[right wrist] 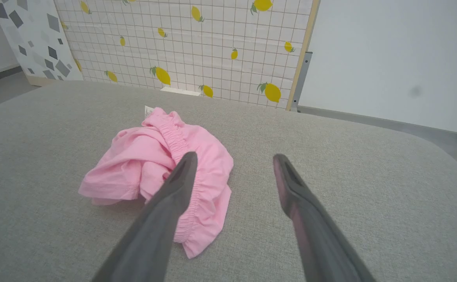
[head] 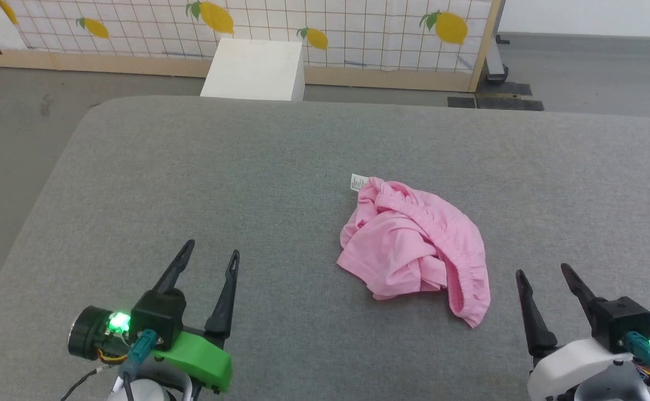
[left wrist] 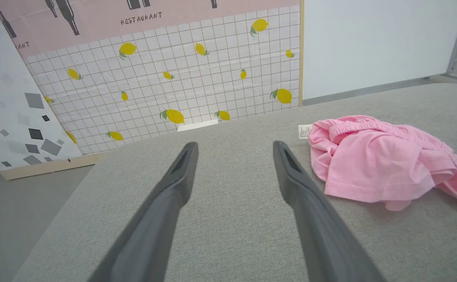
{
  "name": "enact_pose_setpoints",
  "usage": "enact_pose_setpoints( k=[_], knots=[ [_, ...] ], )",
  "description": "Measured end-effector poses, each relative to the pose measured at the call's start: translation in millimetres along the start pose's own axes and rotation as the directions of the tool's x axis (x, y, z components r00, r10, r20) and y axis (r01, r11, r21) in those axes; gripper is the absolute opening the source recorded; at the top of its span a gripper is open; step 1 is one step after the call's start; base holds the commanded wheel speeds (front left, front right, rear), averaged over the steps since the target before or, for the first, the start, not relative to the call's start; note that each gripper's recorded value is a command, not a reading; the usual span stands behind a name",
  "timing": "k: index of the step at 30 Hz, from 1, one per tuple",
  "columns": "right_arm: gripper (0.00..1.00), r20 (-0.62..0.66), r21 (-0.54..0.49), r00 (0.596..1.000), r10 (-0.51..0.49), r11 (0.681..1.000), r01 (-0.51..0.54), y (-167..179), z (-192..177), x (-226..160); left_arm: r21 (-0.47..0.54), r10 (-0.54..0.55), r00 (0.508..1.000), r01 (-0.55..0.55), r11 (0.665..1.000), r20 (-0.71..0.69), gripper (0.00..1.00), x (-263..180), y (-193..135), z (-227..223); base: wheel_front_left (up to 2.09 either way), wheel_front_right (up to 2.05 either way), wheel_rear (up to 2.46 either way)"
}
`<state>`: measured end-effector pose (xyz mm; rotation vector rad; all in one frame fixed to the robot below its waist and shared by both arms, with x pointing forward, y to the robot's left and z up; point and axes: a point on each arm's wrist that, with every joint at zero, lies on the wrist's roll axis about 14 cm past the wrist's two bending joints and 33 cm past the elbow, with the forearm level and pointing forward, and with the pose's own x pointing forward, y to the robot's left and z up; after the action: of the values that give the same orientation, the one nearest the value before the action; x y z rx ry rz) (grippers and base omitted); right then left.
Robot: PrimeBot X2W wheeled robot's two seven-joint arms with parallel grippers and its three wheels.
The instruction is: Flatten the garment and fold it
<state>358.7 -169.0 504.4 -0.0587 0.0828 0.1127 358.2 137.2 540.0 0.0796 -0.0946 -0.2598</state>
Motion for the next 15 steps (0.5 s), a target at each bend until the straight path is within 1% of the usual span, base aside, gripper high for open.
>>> enact_pose_setpoints(
  k=[4,7,11,14,15],
  knots=[
    [1.00,-0.018,0.002,1.000,-0.009,1.000,0.009,-3,-4,2,-0.005,0.006,1.000,-0.006,1.000,-0.009,1.00,2,3,-3,0.00,0.00,0.00],
    [1.00,-0.054,0.008,0.998,-0.008,1.000,0.009,-3,-10,5,-0.016,0.006,1.000,-0.006,1.000,-0.013,1.00,3,2,-6,0.00,0.00,0.00],
    [1.00,-0.173,0.048,0.984,0.036,0.998,-0.028,9,-27,14,-0.024,0.004,1.000,-0.005,1.000,-0.031,1.00,5,2,-13,0.00,0.00,0.00],
    [1.00,-0.283,0.073,0.956,0.076,0.996,-0.057,16,-41,25,-0.032,0.004,0.999,-0.006,0.999,-0.048,1.00,7,2,-20,0.00,0.00,0.00],
    [1.00,-0.329,0.075,0.940,0.093,0.995,-0.072,19,-48,29,-0.032,0.005,0.998,-0.007,0.999,-0.056,1.00,8,3,-23,0.00,0.00,0.00]
  ],
)
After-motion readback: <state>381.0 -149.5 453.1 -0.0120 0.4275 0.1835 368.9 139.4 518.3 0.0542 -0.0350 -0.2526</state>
